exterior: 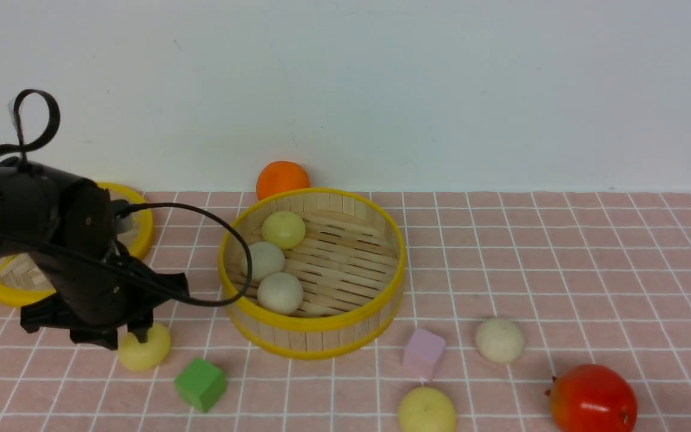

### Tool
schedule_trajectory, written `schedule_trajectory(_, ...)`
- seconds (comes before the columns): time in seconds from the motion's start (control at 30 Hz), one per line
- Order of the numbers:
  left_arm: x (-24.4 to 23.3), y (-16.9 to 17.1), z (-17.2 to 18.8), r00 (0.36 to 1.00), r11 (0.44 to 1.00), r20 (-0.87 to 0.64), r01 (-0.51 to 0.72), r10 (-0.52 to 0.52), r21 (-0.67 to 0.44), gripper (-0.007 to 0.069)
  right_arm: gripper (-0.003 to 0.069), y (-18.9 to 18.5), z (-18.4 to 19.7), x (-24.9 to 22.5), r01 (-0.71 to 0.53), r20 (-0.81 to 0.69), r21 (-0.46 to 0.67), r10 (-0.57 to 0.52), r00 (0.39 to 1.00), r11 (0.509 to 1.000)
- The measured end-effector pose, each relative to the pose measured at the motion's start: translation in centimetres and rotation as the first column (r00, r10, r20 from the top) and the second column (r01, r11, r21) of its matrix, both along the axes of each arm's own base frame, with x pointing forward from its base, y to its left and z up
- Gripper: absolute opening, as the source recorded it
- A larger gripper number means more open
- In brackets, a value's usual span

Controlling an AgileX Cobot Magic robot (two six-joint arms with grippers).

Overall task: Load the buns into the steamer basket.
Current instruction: Use the left arm to grab a steamed stuffed bun, then use the left arm to put the steamed stuffed bun into the steamer

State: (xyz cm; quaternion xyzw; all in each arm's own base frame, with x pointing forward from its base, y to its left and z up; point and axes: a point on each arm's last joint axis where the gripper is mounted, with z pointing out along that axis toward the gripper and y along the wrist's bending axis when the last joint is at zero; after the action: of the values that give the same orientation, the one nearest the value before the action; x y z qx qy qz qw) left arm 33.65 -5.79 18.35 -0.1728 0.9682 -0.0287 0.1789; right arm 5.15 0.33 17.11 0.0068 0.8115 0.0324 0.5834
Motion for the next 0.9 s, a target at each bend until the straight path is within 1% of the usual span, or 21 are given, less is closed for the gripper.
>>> schedule_trajectory(0.17,0.4,-0.3,-1.0,1.000,1.000,-0.008,0.017,-0.017,-0.019,0.0281,0.0240,0.0,0.0,0.0,0.000,0.000,0.000,0.000,1.000,1.000)
schedule_trajectory(0.33,0.6,-0.4,-1.5,0.999,0.999,-0.017,0.035,-0.035,-0.015,0.0258,0.0240,0.0,0.0,0.0,0.000,0.000,0.000,0.000,1.000,1.000)
schedule_trajectory(0.37,0.7,-0.4,-1.5,0.999,0.999,-0.016,0.041,-0.042,-0.013,0.0224,0.0240,0.0,0.0,0.0,0.000,0.000,0.000,0.000,1.000,1.000)
schedule_trajectory(0.4,0.7,-0.4,-1.5,0.999,0.999,-0.015,0.042,-0.042,-0.013,0.0219,0.0240,0.0,0.0,0.0,0.000,0.000,0.000,0.000,1.000,1.000)
schedule_trajectory(0.43,0.7,-0.4,-1.5,0.999,0.999,-0.015,0.043,-0.043,-0.012,0.0169,0.0240,0.0,0.0,0.0,0.000,0.000,0.000,0.000,1.000,1.000)
schedule_trajectory(0.47,0.6,-0.4,-1.4,0.999,0.999,-0.016,0.047,-0.047,-0.010,0.0137,0.0240,0.0,0.0,0.0,0.000,0.000,0.000,0.000,1.000,1.000)
schedule_trajectory(0.5,0.7,-0.4,-1.1,0.998,0.998,-0.018,0.056,-0.056,-0.006,0.0083,0.0240,0.0,0.0,0.0,0.000,0.000,0.000,0.000,1.000,1.000)
schedule_trajectory(0.57,0.9,-0.4,-0.2,0.997,0.997,-0.023,0.078,-0.078,0.006,0.0012,0.0240,0.0,0.0,0.0,0.000,0.000,0.000,0.000,1.000,1.000)
schedule_trajectory(0.6,0.9,-0.4,-0.3,0.996,0.997,-0.028,0.081,-0.080,0.008,0.0013,0.0240,0.0,0.0,0.0,0.000,0.000,0.000,0.000,1.000,1.000)
schedule_trajectory(0.73,1.6,-0.5,3.6,0.994,0.994,-0.010,0.108,-0.108,0.013,0.0013,0.0240,0.0,0.0,0.0,0.000,0.000,0.000,0.000,1.000,1.000)
schedule_trajectory(0.8,1.8,-1.1,7.2,0.990,0.992,0.066,0.124,-0.122,-0.019,0.0013,0.0240,0.0,0.0,0.0,0.000,0.000,0.000,0.000,1.000,1.000)
schedule_trajectory(0.83,1.7,-1.4,8.3,0.987,0.990,0.093,0.135,-0.132,-0.035,0.0013,0.0240,0.0,0.0,0.0,0.000,0.000,0.000,0.000,1.000,1.000)
schedule_trajectory(0.9,1.2,-3.2,11.4,0.965,0.975,0.189,0.203,-0.184,-0.087,0.0013,0.0240,0.0,0.0,0.0,0.000,0.000,0.000,0.000,1.000,1.000)
